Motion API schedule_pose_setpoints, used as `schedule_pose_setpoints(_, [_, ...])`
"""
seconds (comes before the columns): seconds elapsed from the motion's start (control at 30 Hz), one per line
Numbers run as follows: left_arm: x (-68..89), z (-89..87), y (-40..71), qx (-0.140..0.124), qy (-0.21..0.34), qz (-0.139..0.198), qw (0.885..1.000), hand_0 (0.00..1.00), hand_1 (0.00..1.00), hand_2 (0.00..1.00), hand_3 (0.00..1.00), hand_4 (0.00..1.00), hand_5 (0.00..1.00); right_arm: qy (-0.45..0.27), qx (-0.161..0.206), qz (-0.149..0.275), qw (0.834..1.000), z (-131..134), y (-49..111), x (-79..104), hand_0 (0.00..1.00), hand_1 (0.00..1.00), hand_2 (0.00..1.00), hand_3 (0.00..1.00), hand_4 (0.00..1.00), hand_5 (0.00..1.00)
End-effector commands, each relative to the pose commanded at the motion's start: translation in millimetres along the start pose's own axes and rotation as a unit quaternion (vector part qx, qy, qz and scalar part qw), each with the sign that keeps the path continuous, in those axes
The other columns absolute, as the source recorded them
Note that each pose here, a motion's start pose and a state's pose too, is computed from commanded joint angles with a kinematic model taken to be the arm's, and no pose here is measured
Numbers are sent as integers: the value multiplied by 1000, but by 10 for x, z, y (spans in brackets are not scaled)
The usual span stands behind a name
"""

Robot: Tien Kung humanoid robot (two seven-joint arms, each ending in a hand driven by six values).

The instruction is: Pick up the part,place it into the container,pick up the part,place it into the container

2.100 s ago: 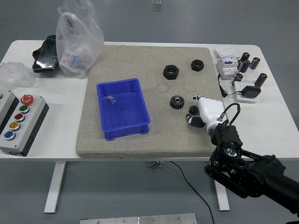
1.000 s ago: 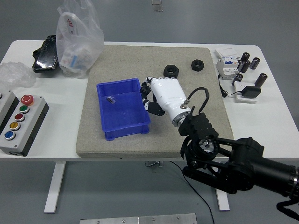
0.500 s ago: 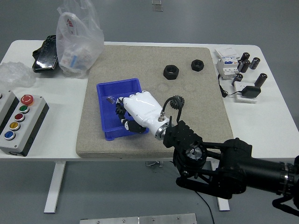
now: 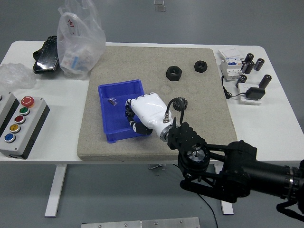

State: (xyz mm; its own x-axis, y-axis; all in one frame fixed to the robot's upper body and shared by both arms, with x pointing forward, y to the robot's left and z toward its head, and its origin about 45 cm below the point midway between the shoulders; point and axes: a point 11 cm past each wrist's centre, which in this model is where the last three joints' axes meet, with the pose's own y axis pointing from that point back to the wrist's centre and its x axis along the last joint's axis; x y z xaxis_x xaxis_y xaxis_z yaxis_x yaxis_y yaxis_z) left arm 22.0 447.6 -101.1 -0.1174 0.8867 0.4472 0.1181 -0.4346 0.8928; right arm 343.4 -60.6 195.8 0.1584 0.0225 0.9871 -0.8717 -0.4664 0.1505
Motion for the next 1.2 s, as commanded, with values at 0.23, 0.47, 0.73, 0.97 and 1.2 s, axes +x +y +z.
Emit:
schedule_pose_setpoints(0.23, [10, -5, -2, 1, 0, 0, 1000, 922, 931, 906, 906, 998, 731, -2, -3, -2, 1000, 18, 0, -2, 325, 565, 733, 812, 798, 330])
schedule_pose_setpoints(0.47, [12, -8, -3, 1, 0, 1, 1000, 921, 931, 903, 906, 995, 723, -46, -38, 28, 998, 215, -32, 101, 319, 551, 733, 809, 805, 347])
schedule_pose_setpoints(0.73, [14, -18, -5, 2, 1, 1, 1000, 921, 931, 904, 904, 993, 720, -87, -159, 64, 981, 972, -136, 245, 315, 548, 726, 783, 798, 357])
schedule_pose_setpoints(0.97, [6, 2, -1, 0, 0, 0, 1000, 919, 930, 899, 903, 984, 712, -103, -220, 24, 970, 1374, -195, 65, 323, 570, 755, 812, 802, 353])
schedule_pose_setpoints(1.2, [2, 0, 0, 1, 0, -1, 1000, 918, 929, 898, 902, 978, 706, -111, -249, -36, 961, 1530, -196, -199, 331, 612, 781, 846, 930, 598])
